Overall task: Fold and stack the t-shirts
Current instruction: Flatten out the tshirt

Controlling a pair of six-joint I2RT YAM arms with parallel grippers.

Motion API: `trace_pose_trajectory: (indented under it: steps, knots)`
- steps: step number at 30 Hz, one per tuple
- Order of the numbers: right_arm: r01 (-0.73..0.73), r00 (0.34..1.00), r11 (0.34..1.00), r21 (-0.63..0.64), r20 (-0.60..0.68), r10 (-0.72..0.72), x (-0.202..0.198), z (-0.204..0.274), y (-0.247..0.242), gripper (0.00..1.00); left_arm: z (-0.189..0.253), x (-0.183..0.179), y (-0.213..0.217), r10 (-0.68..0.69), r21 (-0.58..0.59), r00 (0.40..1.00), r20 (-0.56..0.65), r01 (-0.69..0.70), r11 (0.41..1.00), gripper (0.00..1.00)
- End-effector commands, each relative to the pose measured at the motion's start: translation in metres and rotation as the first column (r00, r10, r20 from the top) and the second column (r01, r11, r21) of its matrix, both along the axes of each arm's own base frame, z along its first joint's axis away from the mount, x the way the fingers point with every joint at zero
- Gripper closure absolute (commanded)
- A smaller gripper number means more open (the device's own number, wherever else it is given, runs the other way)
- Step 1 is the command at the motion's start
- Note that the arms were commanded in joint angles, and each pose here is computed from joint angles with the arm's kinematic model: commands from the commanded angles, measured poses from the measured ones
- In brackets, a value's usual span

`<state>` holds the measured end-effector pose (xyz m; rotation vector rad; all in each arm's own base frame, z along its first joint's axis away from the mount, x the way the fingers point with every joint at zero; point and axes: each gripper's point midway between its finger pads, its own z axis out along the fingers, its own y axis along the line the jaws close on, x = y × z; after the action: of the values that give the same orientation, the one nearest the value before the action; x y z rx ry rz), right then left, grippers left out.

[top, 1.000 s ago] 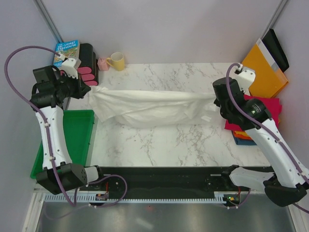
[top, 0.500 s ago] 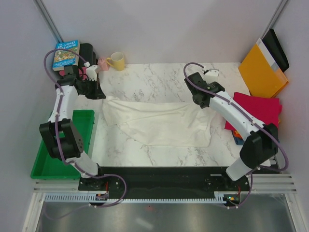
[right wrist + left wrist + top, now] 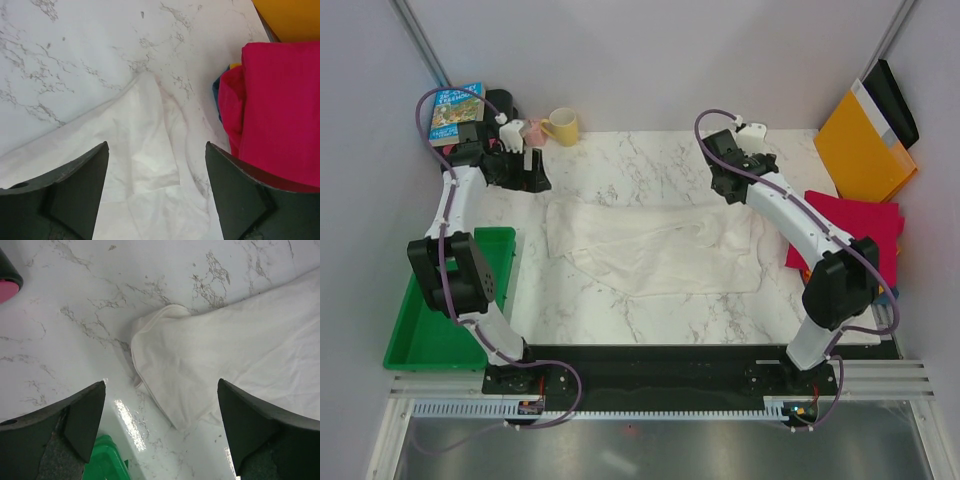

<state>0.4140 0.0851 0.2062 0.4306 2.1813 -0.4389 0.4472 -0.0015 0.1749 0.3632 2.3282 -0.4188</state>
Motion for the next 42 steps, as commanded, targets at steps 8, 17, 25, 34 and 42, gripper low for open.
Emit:
trace_pose_trajectory:
  steps: [8, 17, 25, 34, 42]
  knots:
    - [-0.114, 0.99, 0.986, 0.12, 0.094, 0.103, -0.069, 0.008, 0.049, 0.2, 0.0, -0.06, -0.005, -0.015, 0.067, 1.0, 0.027, 0.013, 0.998, 0.03]
    - [-0.159, 0.987, 0.982, 0.107, 0.03, 0.156, -0.116, -0.033, 0.081, 0.21, -0.06, -0.091, -0.017, 0.04, 0.008, 0.972, -0.233, -0.039, 0.999, 0.39]
    - [-0.177, 0.984, 0.978, 0.112, 0.022, 0.175, -0.13, -0.042, 0.091, 0.22, -0.104, -0.117, -0.033, 0.054, 0.042, 0.921, -0.387, -0.041, 0.998, 0.43]
    - [-0.17, 0.985, 0.979, 0.114, 0.012, 0.17, -0.136, -0.051, 0.093, 0.23, -0.135, -0.133, -0.029, 0.127, 0.113, 0.882, -0.454, -0.084, 0.99, 0.43]
    - [-0.174, 0.985, 0.978, 0.116, 0.011, 0.174, -0.139, -0.054, 0.096, 0.23, -0.142, -0.125, -0.024, 0.162, 0.134, 0.89, -0.425, -0.115, 0.984, 0.42]
